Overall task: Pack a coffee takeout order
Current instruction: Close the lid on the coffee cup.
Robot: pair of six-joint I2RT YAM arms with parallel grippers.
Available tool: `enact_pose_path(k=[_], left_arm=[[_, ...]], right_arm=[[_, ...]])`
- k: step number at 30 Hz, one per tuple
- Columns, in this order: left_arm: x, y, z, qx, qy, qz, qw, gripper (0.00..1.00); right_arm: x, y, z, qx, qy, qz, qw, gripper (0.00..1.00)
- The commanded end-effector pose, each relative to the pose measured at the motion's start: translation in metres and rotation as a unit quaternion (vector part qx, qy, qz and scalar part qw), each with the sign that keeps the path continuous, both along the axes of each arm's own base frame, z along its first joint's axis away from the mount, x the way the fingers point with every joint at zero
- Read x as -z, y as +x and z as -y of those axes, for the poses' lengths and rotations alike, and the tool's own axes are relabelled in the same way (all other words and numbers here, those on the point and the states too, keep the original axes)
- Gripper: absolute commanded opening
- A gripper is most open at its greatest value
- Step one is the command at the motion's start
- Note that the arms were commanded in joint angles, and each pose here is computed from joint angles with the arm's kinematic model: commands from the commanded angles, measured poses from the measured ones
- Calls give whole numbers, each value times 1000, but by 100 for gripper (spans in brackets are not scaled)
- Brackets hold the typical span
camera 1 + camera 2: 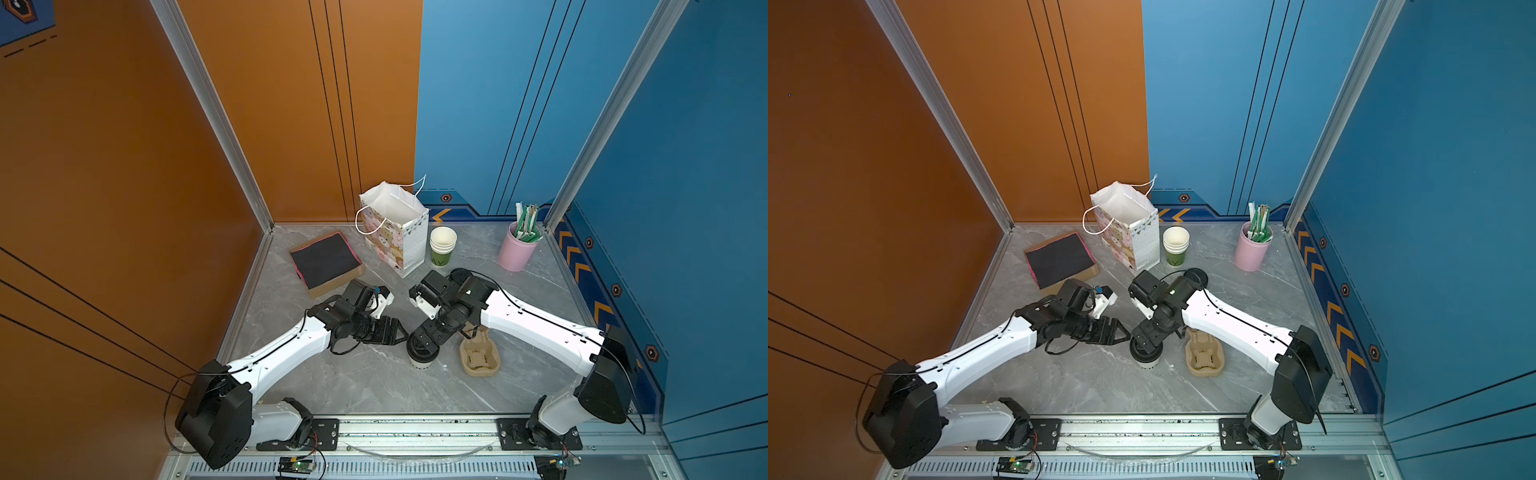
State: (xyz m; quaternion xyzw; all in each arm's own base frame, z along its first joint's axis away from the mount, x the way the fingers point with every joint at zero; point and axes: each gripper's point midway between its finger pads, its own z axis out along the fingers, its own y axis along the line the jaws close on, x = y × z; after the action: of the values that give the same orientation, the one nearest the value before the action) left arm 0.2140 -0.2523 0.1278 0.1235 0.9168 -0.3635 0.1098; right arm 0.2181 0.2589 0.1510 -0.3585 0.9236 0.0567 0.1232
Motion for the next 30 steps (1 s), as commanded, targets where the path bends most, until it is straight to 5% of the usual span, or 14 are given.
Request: enact_pose_path(k=[1,21,30], left_arm=[[4,-2,4,5,-1,-8,1000,74],[31,-4,7,4,43,-27,999,74],[53,-10,-13,-8,112,-47,993,74]], right_arm=[[2,2,9,16,-22,5,1000,100],[34,-8,26,11,-72,-12,997,100],[45,-13,31,19,-81,-30,996,100]])
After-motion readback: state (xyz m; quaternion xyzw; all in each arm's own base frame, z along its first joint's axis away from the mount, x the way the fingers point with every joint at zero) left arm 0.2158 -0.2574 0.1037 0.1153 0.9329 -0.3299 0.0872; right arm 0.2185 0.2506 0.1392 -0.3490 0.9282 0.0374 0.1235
